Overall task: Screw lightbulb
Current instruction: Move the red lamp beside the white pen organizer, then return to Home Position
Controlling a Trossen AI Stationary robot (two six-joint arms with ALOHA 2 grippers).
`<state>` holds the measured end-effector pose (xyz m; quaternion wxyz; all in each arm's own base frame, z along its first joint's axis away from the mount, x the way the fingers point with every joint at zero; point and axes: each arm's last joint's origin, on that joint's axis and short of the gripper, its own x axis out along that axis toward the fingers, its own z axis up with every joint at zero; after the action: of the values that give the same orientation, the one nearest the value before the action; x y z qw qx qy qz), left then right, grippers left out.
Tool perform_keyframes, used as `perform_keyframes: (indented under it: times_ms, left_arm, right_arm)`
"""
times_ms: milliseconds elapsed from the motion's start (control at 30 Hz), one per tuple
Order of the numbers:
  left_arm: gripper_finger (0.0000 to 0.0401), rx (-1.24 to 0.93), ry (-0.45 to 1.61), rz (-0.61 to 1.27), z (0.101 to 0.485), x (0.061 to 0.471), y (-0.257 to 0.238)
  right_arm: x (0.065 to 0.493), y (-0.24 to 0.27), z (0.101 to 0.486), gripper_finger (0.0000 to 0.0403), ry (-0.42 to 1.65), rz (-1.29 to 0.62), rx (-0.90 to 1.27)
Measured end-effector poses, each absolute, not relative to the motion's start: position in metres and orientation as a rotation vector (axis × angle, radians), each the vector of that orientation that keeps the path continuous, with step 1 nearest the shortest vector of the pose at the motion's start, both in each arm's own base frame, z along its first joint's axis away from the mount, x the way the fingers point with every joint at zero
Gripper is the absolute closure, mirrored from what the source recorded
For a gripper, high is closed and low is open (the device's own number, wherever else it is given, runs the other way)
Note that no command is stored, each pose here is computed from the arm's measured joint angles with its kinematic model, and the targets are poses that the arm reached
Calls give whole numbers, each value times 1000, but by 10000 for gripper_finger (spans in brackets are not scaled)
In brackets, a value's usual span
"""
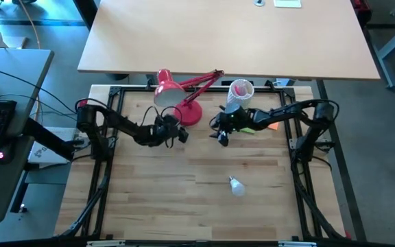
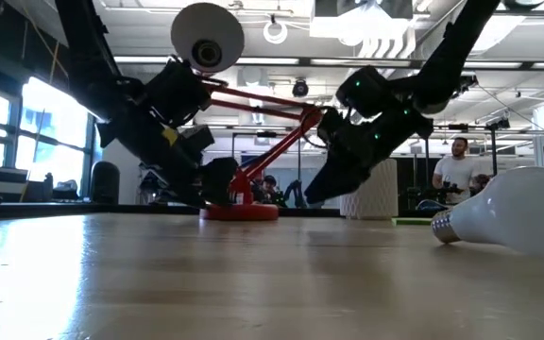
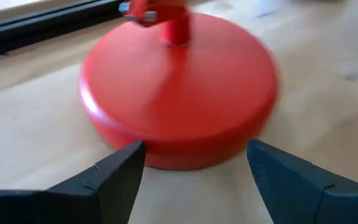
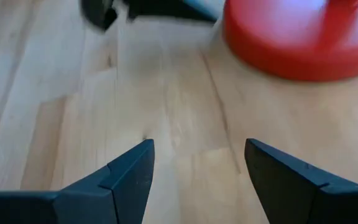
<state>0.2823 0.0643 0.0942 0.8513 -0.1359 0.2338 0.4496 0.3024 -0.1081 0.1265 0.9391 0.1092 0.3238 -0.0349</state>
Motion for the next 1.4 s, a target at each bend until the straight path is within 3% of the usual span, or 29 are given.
perform_keyframes:
  times_ms: [300,633,800,1000,1200,1400]
  left_arm:
    - [122,-229,527,1045,94,274,89]
    - [122,-147,651,1075,107,243,55]
    - [122,-220,481,951,113,208,26]
    - [122,-315,160,693,126,181,1]
    - [122,-197,-150,521,176,183,-13]
    - [122,-86,-189,472,210,184,-14]
  right_arm:
    - [307,-96,118,156,695,-67,203]
    - [286,-99,170,156,658,-142,72]
    - [263,-94,193,156,610,-131,8]
    - [208,-72,178,156,445,-167,114]
    - [167,-53,195,156,250,-151,194]
    - [139,-42,229,156,147,-123,133]
